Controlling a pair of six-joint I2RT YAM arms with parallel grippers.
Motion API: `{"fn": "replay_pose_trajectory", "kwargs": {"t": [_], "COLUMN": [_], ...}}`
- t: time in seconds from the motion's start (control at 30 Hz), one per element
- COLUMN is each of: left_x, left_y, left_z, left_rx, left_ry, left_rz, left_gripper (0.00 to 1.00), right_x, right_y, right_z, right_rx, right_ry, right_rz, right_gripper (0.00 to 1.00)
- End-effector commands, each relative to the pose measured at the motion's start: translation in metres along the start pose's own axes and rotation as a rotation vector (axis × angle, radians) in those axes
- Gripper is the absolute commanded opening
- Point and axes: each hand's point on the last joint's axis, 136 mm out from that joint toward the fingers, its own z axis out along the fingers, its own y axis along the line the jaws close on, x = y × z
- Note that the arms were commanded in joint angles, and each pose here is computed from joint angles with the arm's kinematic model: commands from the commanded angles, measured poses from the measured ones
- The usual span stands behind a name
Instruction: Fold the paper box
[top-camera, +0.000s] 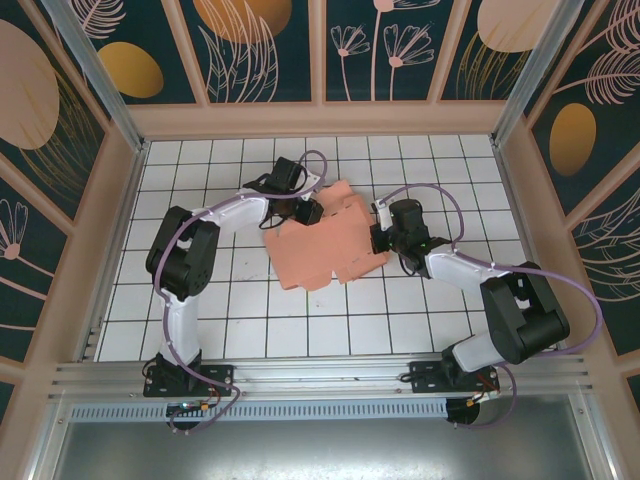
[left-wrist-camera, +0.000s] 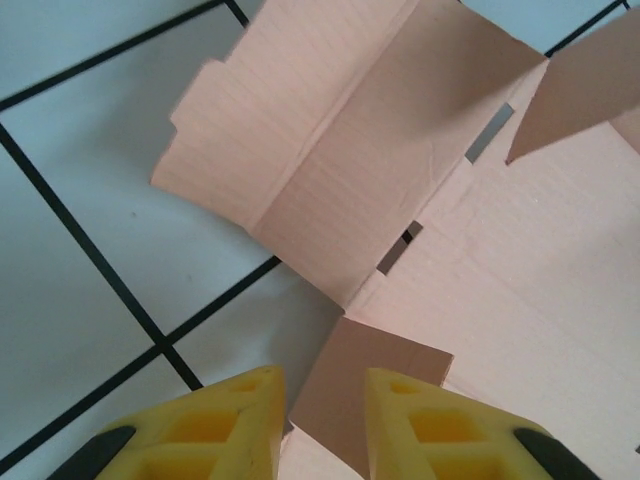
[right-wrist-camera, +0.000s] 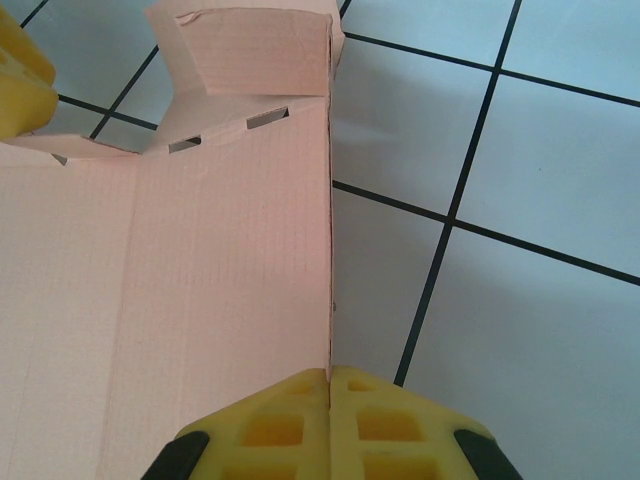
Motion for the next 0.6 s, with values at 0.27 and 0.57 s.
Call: {"fn": "replay_pose_trajectory", "kwargs": {"t": [0.27,0.57], "left_x": [0.031,0.054], "left_y": [-0.014,0.003], "left_z": [0.016,0.034], "left_rx": [0.122,0.031], "left_ry": [0.126,0.209], "left_rz": [0.005,0.016], "left_gripper": [0.16,0.00], "right_x": [-0.003,-0.006], "right_y": [0.001,0.002], "right_z": [-0.001,0.002], "right_rx": [0.001,-0.005], "right_ry": [-0.010,-0.010], "right_rz": [0.013,0.014], "right_gripper": [0.00,0.00]}}
